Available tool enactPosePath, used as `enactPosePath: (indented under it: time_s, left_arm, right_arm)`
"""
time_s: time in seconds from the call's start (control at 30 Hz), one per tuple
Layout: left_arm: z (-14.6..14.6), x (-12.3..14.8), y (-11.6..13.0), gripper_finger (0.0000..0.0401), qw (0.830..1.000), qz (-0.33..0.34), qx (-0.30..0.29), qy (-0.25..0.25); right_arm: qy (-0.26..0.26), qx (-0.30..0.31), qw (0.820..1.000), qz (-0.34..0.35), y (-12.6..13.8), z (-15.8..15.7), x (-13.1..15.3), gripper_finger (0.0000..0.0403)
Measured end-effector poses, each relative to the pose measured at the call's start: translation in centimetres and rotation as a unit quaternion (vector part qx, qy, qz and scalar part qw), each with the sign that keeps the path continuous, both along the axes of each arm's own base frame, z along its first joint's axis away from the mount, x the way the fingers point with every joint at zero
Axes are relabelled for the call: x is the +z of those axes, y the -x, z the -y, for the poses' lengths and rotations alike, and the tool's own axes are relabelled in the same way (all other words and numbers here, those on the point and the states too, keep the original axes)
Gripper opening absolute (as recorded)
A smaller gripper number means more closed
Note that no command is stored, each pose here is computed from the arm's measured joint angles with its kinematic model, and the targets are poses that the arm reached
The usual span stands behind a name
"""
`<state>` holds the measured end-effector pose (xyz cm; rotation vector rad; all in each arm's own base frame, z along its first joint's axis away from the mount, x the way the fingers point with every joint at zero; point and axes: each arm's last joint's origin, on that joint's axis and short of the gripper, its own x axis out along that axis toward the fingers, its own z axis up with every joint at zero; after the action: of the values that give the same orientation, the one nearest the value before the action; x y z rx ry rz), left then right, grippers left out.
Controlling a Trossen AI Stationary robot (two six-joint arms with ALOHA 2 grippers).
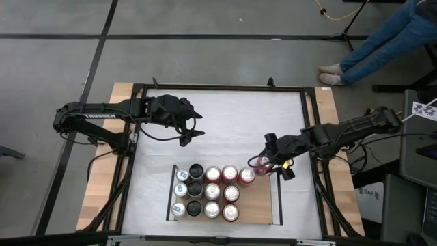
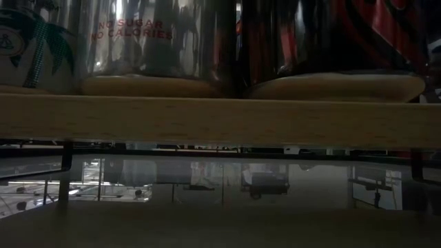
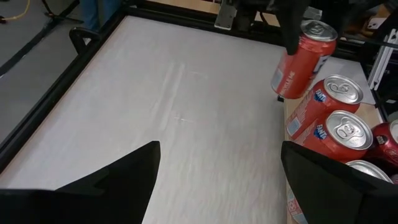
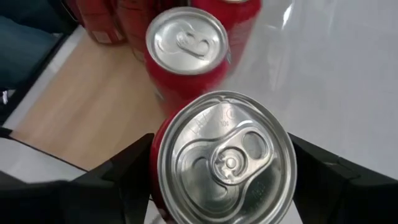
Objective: Place canned beverage on shelf
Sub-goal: Put the red soda can on the shelf
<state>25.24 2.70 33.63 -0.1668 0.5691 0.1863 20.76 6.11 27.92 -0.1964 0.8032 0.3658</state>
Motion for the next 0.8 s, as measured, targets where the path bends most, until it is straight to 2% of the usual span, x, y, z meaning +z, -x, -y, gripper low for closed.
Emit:
enactPosePath:
  time_s: [0.4, 0.8]
  left_arm:
    - [0.0, 0.0, 0.0, 0.0326, 1.000, 0.000, 0.000, 0.000]
    - [0.0, 0.0, 0.0, 0.0326, 1.000, 0.000, 0.000, 0.000]
  right_arm:
    - [-0.007, 0.010, 1.000, -0.014, -1.0, -1.8, -1.0, 0.0286]
    - [-0.011, 0.017, 1.000, -0.014, -0.8, -2.6, -1.1, 0.0286]
